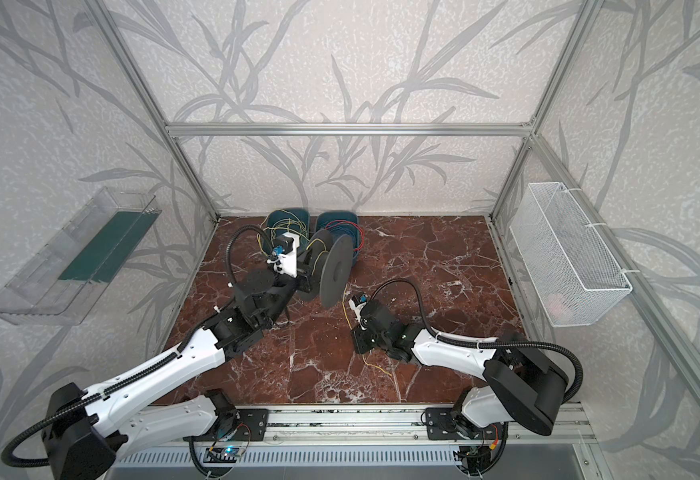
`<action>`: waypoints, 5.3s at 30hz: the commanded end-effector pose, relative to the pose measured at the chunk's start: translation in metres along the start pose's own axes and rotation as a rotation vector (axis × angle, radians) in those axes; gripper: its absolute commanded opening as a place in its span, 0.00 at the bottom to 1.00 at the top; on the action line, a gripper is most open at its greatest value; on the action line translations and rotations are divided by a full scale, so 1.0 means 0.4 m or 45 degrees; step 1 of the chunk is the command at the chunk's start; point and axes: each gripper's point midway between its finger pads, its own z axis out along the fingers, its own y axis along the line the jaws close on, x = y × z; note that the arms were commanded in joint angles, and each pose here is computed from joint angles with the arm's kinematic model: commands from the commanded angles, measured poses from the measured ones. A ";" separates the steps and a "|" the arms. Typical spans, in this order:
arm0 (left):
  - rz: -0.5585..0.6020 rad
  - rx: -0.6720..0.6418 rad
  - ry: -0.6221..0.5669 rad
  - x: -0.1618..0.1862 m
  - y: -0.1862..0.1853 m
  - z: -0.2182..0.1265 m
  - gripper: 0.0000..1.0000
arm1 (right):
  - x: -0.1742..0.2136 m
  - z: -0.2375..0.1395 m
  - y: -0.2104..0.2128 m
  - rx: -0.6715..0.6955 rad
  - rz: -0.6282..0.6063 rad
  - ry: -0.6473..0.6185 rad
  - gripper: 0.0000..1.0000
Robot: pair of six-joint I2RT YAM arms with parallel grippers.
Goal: Wrap the cables
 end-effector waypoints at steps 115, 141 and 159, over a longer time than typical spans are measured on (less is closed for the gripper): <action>0.224 -0.541 -0.033 -0.131 0.192 0.149 0.00 | -0.061 -0.447 0.418 -0.292 -0.697 -0.210 0.00; 0.332 0.214 0.365 0.078 -0.018 -0.136 0.00 | -0.729 -0.631 0.132 0.150 -0.521 -0.827 0.00; 0.196 0.375 0.130 -0.058 -0.037 -0.232 0.00 | -0.760 -0.358 -0.228 0.268 -0.149 -0.671 0.00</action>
